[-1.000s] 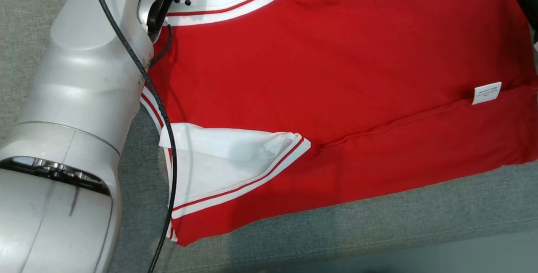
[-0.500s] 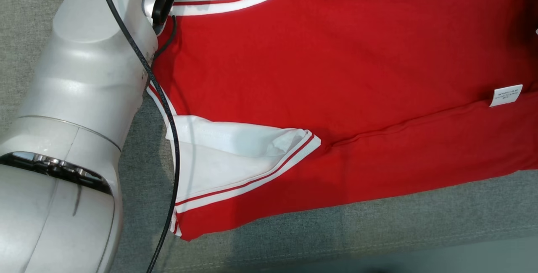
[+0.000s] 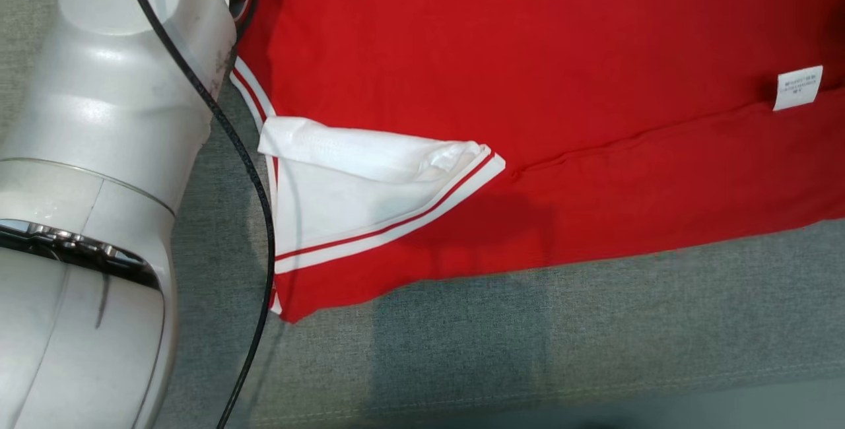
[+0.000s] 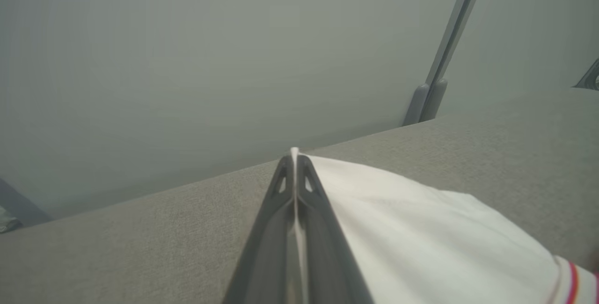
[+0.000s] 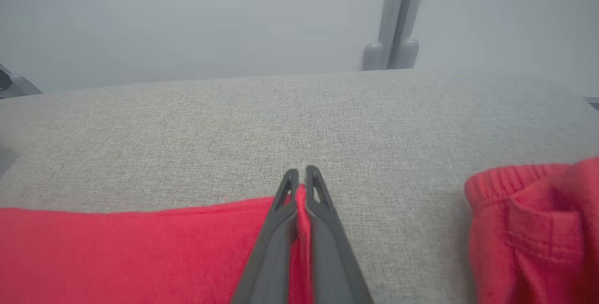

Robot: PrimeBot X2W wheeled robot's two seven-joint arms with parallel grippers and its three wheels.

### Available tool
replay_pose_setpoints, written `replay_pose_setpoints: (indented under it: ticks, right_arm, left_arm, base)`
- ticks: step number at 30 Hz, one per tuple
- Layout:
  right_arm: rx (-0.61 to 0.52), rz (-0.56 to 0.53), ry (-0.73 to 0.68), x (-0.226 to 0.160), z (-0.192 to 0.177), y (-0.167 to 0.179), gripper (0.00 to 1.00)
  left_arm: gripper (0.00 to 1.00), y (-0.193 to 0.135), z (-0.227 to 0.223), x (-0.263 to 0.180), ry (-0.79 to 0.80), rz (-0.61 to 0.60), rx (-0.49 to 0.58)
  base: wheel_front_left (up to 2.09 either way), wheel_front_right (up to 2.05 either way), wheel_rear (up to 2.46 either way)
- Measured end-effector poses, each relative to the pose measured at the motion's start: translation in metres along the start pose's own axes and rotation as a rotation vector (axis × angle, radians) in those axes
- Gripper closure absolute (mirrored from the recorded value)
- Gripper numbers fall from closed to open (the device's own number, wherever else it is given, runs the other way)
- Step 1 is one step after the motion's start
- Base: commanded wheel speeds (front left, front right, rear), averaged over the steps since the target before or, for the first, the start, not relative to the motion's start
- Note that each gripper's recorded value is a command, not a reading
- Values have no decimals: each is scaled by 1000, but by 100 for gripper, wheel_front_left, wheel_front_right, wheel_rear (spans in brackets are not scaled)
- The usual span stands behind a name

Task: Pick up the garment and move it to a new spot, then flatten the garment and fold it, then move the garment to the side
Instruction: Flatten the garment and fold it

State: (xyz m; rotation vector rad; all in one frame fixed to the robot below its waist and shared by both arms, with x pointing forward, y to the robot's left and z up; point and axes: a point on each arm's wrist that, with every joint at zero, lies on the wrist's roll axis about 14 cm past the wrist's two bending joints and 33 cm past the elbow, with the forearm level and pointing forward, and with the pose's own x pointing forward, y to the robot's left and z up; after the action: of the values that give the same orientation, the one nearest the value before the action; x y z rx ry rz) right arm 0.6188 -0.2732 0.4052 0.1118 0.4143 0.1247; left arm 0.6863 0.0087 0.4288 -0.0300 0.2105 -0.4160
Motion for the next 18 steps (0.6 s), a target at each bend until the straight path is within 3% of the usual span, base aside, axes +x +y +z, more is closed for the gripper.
replay_pose_setpoints:
  ticks: [11, 18]
  right_arm:
    - [-56, 30, -125, -3, 17, 6, 100]
    - [-103, 58, -237, -18, 45, 14, 100]
  left_arm:
    - [100, -4, 55, -11, -200, -62, -8]
    - [100, -9, 65, -50, -324, -70, -13]
  base:
    - [0, 0, 0]
    - [0, 0, 0]
